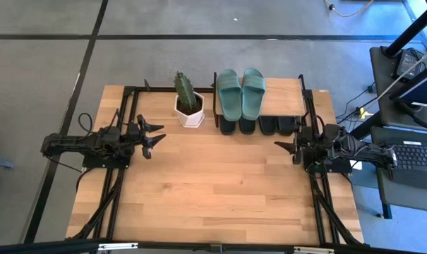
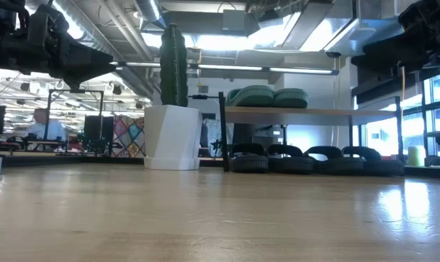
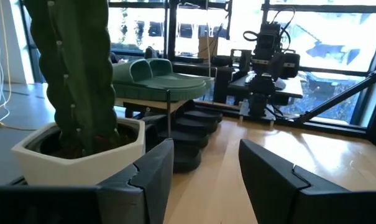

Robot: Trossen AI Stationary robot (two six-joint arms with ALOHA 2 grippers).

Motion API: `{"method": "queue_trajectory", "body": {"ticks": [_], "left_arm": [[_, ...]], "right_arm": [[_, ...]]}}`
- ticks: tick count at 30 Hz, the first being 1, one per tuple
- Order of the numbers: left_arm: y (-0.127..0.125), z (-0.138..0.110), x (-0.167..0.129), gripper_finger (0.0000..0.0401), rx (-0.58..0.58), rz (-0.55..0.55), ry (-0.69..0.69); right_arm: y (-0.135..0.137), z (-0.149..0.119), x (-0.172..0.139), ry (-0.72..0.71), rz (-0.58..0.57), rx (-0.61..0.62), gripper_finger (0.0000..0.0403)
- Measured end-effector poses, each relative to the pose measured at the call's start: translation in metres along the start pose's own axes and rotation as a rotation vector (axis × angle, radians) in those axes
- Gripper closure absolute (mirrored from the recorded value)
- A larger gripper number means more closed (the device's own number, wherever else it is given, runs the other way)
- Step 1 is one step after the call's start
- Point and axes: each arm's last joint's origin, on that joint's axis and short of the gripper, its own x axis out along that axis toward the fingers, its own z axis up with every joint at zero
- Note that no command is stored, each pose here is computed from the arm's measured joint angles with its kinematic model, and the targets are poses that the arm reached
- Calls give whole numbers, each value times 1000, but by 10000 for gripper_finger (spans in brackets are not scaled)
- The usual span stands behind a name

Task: Pick and place slides into the shelf
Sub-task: Return to Home Position

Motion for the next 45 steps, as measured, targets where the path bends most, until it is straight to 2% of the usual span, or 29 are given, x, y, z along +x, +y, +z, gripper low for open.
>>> {"method": "queue_trajectory", "body": {"ticks": [6, 12, 18, 27, 45], "left_arm": [[0, 0, 0, 227, 0, 0, 0], [0, 0, 0, 227, 0, 0, 0], [0, 0, 0, 227, 5, 0, 0], [0, 0, 0, 227, 216, 0, 0], [0, 0, 0, 227, 219, 0, -1]], "right_arm": [[0, -3, 2, -17, 0, 3, 176], [0, -28, 12, -83, -2, -3, 176], [0, -28, 12, -80, -2, 3, 176], [0, -32, 12, -32, -1, 4, 176], [0, -32, 12, -32, -1, 6, 176]]}}
